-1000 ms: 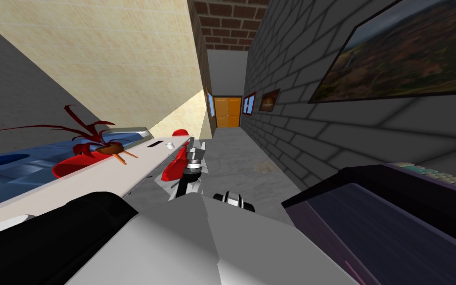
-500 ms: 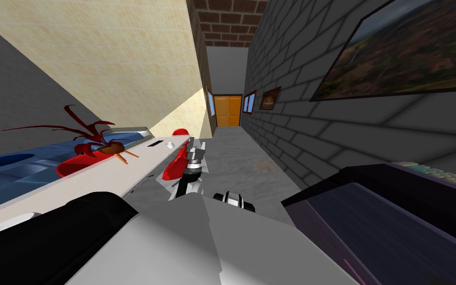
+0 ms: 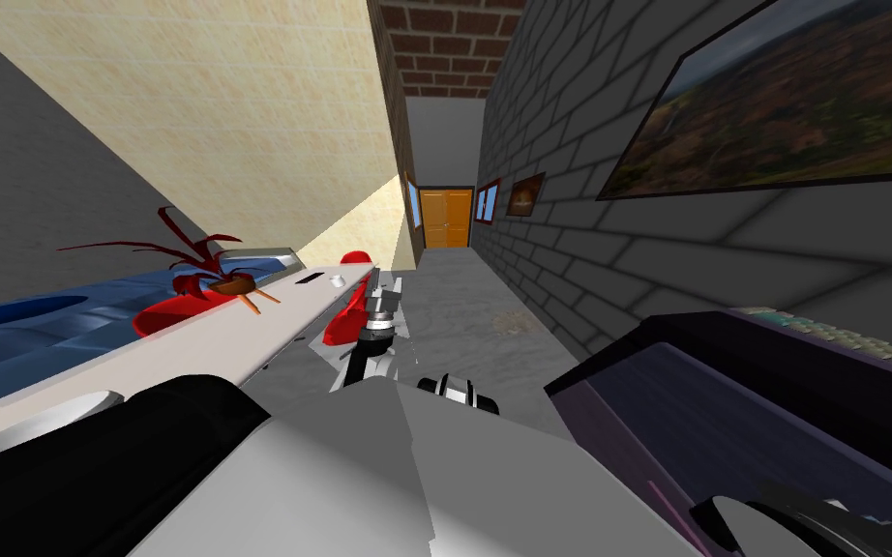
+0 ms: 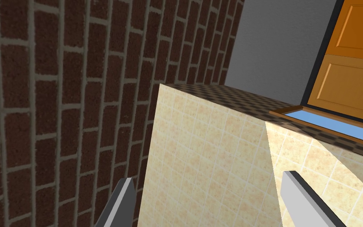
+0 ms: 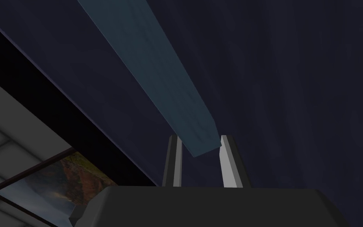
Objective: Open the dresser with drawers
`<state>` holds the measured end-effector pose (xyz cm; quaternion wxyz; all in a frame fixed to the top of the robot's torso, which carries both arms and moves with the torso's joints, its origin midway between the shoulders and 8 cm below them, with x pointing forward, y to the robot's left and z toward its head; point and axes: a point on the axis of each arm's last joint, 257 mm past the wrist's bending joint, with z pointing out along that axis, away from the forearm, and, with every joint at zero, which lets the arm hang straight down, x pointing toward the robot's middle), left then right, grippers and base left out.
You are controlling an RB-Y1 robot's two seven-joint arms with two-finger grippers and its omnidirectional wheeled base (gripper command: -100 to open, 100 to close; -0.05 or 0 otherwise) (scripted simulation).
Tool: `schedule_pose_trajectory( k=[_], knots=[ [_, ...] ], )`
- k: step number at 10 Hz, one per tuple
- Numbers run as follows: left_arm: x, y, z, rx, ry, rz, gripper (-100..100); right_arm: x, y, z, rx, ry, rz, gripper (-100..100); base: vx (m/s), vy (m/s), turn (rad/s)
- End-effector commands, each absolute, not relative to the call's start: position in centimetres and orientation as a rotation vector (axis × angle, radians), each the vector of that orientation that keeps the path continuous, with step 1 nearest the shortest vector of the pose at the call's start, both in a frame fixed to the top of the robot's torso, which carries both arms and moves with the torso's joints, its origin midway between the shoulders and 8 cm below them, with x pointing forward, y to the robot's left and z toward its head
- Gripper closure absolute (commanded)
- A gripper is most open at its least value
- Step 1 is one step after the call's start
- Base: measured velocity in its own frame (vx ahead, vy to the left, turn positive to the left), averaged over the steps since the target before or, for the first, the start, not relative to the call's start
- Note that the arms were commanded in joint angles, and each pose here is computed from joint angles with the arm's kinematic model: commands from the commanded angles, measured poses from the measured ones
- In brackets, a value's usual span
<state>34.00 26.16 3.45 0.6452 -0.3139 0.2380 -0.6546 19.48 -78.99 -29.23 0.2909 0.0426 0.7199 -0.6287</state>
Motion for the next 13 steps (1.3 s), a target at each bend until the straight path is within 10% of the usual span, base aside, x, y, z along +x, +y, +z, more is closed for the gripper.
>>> schedule_pose_trajectory(
  k=[1, 13],
  knots=[
    [34.0, 26.2, 3.4, -0.715, 0.542, -1.490, 0, 19.8, -78.6, -29.1, 0.098, 1.925, -1.703, 100, -0.018, -0.013, 0.010],
    [34.0, 26.2, 3.5, -0.715, 0.542, -1.490, 0, 25.9, -72.7, -29.4, 0.118, 1.957, -1.668, 100, -0.057, -0.034, 0.004]
  ],
)
